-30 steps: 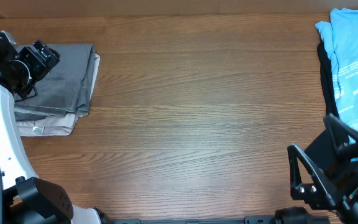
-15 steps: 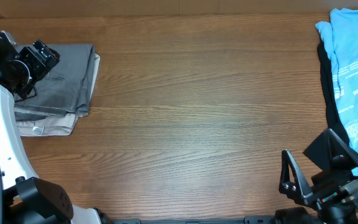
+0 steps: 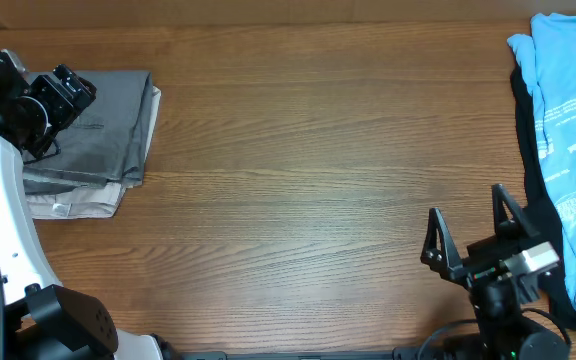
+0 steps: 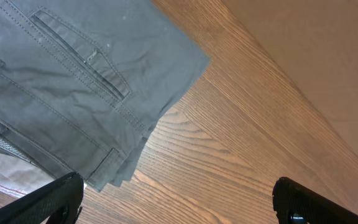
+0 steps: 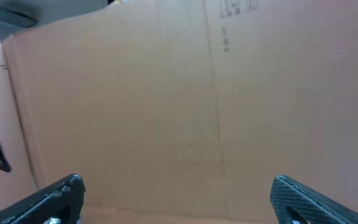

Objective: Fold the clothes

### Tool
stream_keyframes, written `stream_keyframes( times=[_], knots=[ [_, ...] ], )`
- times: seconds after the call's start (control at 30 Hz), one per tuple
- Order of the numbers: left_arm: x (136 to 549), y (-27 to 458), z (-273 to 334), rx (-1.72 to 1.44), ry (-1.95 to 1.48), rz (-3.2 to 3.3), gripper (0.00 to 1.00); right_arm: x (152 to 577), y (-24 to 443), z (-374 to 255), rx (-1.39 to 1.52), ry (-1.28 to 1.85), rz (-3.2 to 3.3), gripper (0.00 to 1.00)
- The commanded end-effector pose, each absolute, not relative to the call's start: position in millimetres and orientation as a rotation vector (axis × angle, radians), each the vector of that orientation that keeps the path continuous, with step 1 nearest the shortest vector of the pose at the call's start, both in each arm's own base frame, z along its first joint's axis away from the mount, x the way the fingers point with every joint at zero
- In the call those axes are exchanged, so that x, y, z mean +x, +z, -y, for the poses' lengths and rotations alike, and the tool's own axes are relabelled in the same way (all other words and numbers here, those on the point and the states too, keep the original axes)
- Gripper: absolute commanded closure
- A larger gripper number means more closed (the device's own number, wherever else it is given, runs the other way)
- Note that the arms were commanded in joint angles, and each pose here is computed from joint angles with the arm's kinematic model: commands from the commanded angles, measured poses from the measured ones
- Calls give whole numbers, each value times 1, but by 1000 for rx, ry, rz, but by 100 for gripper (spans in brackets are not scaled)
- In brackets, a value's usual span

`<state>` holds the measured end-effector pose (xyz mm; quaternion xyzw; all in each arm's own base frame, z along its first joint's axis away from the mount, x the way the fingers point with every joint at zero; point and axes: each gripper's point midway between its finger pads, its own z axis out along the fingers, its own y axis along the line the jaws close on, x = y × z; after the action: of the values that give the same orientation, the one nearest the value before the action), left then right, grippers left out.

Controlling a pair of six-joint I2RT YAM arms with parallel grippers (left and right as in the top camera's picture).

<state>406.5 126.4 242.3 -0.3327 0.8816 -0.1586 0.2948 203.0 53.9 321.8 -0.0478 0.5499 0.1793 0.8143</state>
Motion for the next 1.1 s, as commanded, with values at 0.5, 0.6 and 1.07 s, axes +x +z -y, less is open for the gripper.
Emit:
stream_keyframes(
  times=[0.5,0.6,1.07],
  knots=[
    [408,240,-125,-881,-436,-2352,0,237,229,-43,-22,310,-1356,0],
    [408,240,-125,-880,-436,-2352,0,238,224,-44,-51,278,-1379,0],
    [408,240,-125,-881,-436,-2352,0,244,180,-32,-92,112,-1551,0]
  ],
)
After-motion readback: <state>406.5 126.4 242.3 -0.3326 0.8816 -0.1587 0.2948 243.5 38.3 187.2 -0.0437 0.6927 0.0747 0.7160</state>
